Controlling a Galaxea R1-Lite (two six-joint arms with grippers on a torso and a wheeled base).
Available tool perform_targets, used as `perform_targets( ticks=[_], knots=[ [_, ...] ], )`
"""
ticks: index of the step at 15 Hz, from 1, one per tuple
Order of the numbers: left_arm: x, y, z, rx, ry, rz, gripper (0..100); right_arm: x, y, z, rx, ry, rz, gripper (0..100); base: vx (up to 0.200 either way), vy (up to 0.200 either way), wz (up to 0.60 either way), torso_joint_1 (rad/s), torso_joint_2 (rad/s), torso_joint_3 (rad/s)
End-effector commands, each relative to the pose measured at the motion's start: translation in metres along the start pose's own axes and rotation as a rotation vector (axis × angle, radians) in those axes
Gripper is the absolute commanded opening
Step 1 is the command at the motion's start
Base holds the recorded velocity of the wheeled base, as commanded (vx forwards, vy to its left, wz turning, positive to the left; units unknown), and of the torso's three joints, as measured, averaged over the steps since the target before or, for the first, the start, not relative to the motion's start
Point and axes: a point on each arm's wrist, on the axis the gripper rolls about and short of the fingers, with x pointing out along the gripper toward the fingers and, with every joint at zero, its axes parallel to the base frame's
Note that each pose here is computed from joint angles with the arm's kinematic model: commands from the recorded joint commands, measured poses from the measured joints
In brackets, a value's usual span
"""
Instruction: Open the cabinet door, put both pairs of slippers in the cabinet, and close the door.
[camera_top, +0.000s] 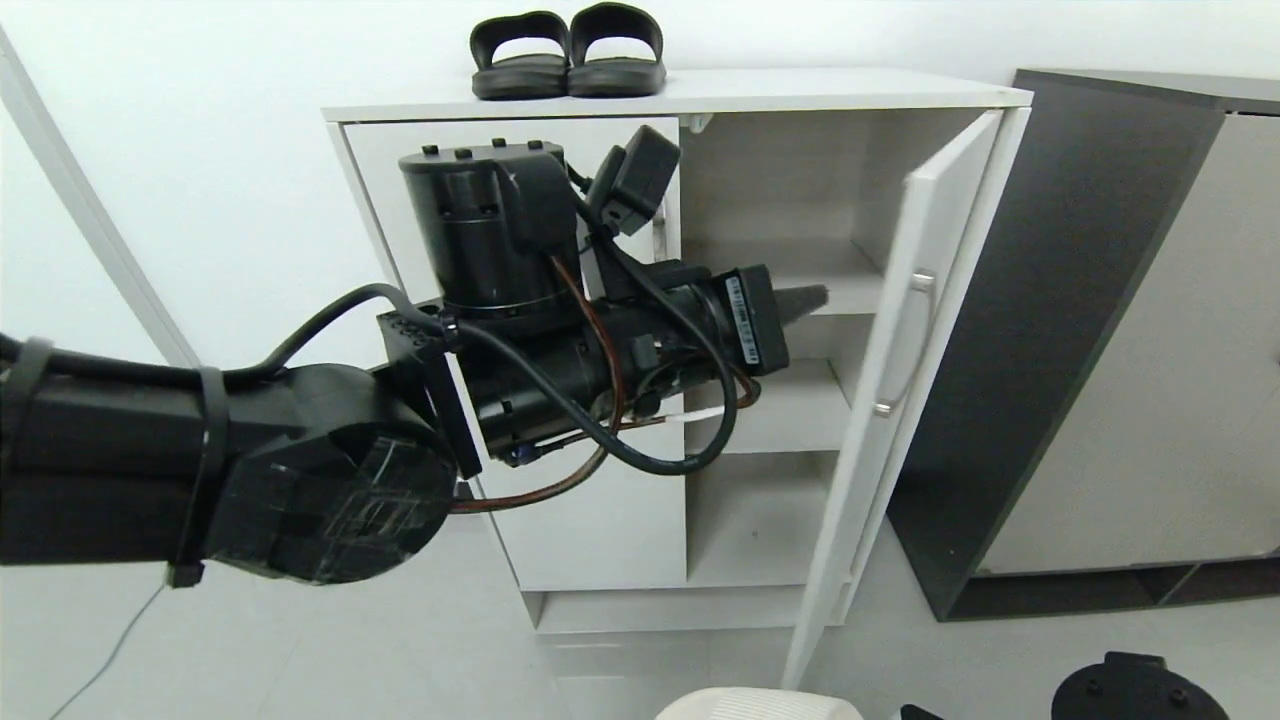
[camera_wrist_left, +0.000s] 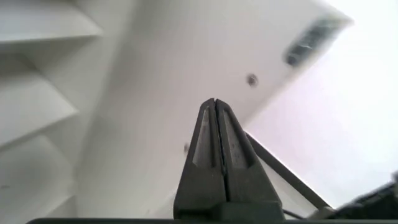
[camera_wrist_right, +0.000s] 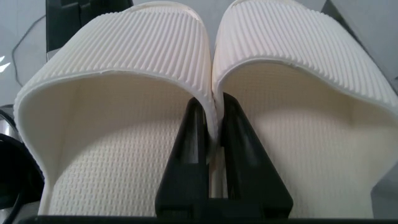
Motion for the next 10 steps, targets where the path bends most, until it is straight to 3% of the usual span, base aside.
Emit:
perform_targets(
  ticks=[1,3,5,7,9,10],
  knots=[
    [0.003,-0.011,-0.004,0.002,0.004,-0.023,0,0.000,0.001,0.000,-0.003,0.000,0.002,0,0.000,0.000,0.00,0.000,0.00,0.000],
    [0.002,-0.006,-0.002,0.008,-0.010,-0.010,0,0.000,0.001,0.000,-0.003,0.000,0.004,0,0.000,0.000,0.00,0.000,0.00,0.000],
    [-0.005,0.009,0.003,0.017,-0.062,0.049,0,0.000,-0.001,0.002,-0.007,-0.021,-0.012,0,0.000,0.000,0.00,0.000,0.00,0.000],
    [-0.013,0.017,0.009,0.025,-0.105,0.098,0,-0.002,-0.008,0.005,-0.002,-0.058,-0.050,0,0.000,0.000,0.00,0.000,0.00,0.000],
    [-0.050,0.023,0.024,0.036,-0.165,0.212,0,-0.009,-0.033,0.003,0.079,-0.074,-0.180,0,0.000,0.000,0.00,0.000,0.00,0.000],
    [-0.071,0.020,0.027,0.041,-0.183,0.243,0,-0.010,-0.036,0.004,0.115,-0.080,-0.243,0,0.000,0.000,0.00,0.000,0.00,0.000]
  ],
)
